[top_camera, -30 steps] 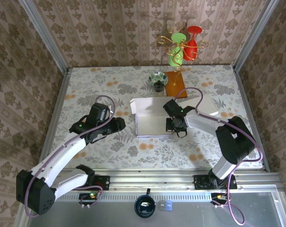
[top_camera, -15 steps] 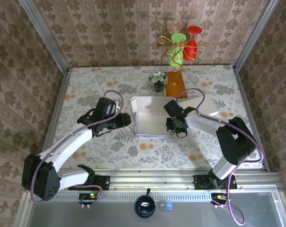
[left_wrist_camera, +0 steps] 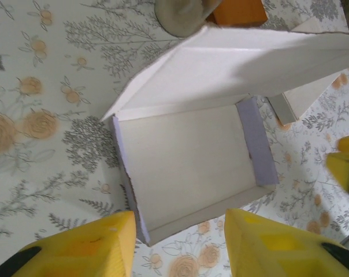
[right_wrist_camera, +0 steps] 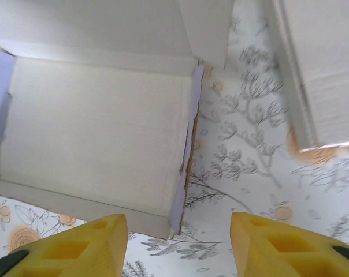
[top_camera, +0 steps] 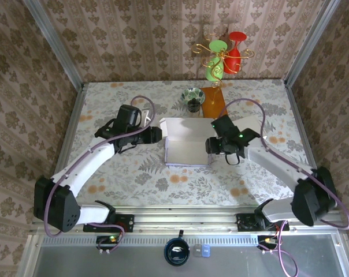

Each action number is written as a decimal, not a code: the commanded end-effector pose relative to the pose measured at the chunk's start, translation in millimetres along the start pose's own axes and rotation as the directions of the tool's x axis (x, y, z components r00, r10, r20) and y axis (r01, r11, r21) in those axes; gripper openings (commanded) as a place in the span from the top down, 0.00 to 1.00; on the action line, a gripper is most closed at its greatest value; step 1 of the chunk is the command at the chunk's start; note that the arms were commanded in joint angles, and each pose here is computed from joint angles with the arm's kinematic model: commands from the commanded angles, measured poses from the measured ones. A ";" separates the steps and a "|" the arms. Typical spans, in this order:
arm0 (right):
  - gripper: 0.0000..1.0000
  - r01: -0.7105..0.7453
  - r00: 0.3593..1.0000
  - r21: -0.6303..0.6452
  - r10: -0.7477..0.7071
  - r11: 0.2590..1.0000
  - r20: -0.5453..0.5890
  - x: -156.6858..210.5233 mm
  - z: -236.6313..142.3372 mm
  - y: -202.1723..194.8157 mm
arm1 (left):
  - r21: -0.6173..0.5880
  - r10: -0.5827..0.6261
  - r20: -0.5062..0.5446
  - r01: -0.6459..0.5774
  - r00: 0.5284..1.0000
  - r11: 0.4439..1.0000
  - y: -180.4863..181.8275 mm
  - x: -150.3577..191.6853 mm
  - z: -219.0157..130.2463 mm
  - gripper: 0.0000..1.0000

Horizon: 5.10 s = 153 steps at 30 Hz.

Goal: Fold the paper box

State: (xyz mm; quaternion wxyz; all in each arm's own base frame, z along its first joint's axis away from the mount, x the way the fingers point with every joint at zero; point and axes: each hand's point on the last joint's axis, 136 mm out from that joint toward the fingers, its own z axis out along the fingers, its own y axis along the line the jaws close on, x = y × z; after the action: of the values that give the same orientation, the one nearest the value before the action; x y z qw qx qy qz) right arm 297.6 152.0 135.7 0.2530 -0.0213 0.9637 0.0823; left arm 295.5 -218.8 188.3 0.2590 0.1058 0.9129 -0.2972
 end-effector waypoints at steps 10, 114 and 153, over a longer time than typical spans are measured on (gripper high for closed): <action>0.40 0.179 0.982 -0.153 -0.165 0.972 0.096 -37.3 -41.0 -18.3 | 0.094 0.320 -0.040 -0.315 0.947 0.944 6.9 -41.8 -0.5 0.49; 1.00 0.427 0.903 -0.190 -0.425 0.884 0.053 -91.2 35.7 -2.0 | 0.159 0.553 -0.245 -0.530 0.796 0.833 26.4 -29.9 61.0 0.83; 1.00 0.106 0.986 0.039 -0.110 0.994 0.123 -98.4 24.4 21.0 | -0.229 0.192 -0.184 -0.232 0.964 0.945 31.4 -50.9 77.1 1.00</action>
State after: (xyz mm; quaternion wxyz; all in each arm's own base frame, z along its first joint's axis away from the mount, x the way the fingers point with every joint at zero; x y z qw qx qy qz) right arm 389.9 178.4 146.3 0.2765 -0.1436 0.9482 0.0616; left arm 374.5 -239.4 136.0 0.2034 0.2689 0.9300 -0.1466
